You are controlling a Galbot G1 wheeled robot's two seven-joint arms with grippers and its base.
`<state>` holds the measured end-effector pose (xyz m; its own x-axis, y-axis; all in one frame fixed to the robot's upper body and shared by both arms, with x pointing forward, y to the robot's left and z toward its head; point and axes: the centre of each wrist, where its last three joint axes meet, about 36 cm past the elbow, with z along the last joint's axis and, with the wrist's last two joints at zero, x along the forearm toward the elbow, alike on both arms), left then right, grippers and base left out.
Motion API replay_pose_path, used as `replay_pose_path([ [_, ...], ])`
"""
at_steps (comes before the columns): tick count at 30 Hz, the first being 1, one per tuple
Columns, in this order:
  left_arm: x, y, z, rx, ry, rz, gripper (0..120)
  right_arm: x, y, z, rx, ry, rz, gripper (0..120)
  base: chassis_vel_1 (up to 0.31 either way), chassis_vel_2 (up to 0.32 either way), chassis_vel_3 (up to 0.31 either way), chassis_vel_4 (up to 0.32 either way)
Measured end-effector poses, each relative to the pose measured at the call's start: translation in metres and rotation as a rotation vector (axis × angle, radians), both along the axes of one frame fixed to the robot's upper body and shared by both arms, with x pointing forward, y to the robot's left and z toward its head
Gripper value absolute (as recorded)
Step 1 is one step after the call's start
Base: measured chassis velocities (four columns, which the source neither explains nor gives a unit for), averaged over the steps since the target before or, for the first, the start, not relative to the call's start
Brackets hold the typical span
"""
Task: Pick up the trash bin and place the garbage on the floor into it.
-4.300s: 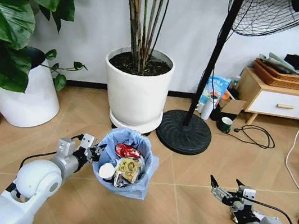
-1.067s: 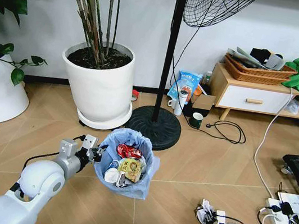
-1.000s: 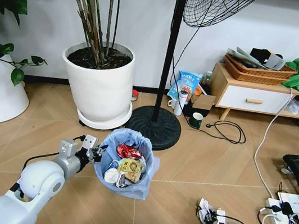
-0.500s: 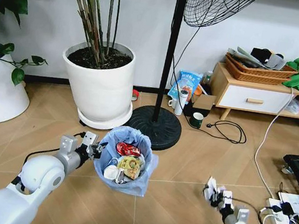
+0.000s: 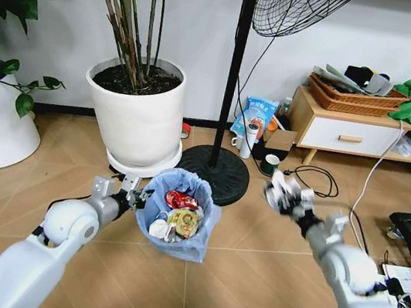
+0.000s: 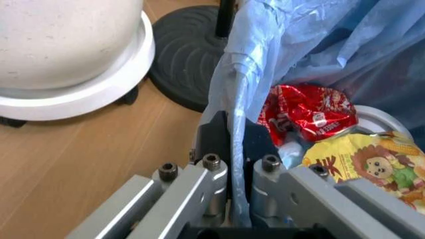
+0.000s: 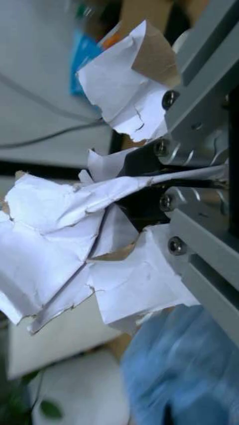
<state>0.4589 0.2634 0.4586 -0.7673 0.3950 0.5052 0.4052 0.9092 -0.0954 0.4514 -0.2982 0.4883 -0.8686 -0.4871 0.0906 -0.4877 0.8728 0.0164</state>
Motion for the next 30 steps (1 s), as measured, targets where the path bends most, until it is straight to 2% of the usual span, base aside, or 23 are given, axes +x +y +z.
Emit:
replay_pose_path([
  [4,0.007,-0.006,-0.001,-0.006,0.008,-0.014,0,0.006,0.017,0.021,0.036,-0.014,0.063,0,0.000,0.000,0.000,0.000],
  [8,0.024,-0.021,0.001,-0.022,0.015,-0.038,0,0.008,0.049,0.040,0.057,-0.030,0.181,0,0.000,0.000,0.000,0.000],
  [16,0.052,-0.040,0.011,-0.026,0.004,-0.068,0,0.003,0.082,0.036,0.068,0.003,0.303,0,0.000,0.000,0.000,0.000],
  [24,0.064,-0.048,0.016,-0.031,-0.001,-0.068,0,0.010,0.107,0.022,0.054,0.036,0.337,1,0.000,0.000,0.000,0.000],
  [27,0.065,-0.047,0.017,-0.031,-0.001,-0.065,0,0.013,0.111,0.014,0.039,0.053,0.330,14,0.000,0.000,0.000,0.000],
  [30,0.065,-0.045,0.018,-0.030,-0.003,-0.062,0,0.015,0.111,0.010,0.027,0.058,0.322,22,0.000,0.000,0.000,0.000],
])
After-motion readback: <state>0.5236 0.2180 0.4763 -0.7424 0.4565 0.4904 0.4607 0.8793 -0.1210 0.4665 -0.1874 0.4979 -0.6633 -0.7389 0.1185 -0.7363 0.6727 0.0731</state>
